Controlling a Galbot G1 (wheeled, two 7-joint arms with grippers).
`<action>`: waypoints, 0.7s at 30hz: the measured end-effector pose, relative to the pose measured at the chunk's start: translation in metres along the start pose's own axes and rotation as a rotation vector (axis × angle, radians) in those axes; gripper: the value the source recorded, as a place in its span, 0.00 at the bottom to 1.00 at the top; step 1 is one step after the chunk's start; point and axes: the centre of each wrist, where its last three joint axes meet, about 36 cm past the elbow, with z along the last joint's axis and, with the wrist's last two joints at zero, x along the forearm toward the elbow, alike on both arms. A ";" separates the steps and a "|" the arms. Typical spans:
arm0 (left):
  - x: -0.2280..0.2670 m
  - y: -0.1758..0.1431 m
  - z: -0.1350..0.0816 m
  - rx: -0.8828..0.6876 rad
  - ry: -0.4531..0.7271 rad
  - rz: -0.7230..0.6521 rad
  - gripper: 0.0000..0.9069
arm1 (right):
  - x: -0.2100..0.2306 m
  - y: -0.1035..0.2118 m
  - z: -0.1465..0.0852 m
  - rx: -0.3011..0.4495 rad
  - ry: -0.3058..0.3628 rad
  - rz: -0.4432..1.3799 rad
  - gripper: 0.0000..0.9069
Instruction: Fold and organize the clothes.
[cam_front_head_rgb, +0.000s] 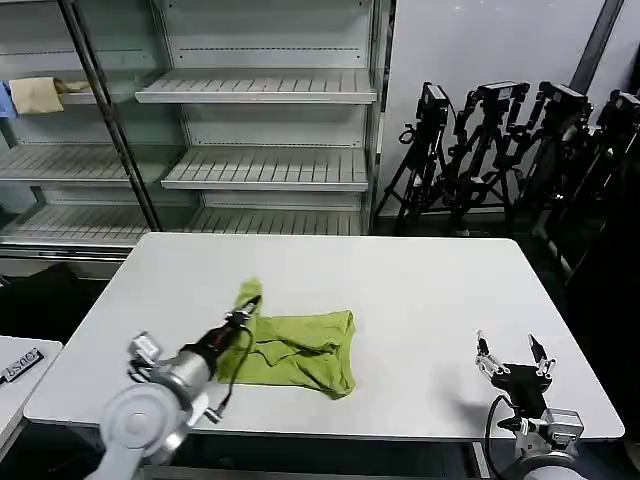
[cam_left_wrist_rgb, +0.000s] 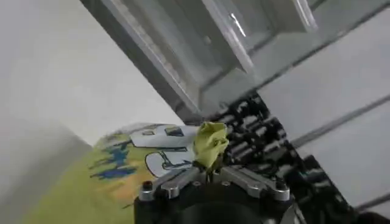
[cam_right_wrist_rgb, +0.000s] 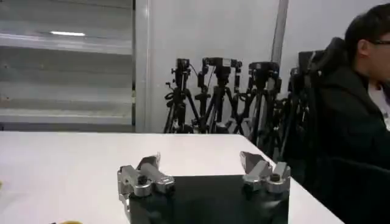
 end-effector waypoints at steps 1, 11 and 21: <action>-0.005 -0.002 0.005 -0.002 0.009 0.005 0.03 | 0.000 0.000 0.000 -0.001 0.000 0.001 1.00; -0.050 -0.018 0.049 -0.057 0.093 0.025 0.61 | -0.005 -0.001 0.005 -0.002 0.005 0.003 1.00; -0.067 -0.016 0.070 -0.156 0.145 0.015 1.00 | -0.012 0.000 0.005 0.005 0.004 -0.005 1.00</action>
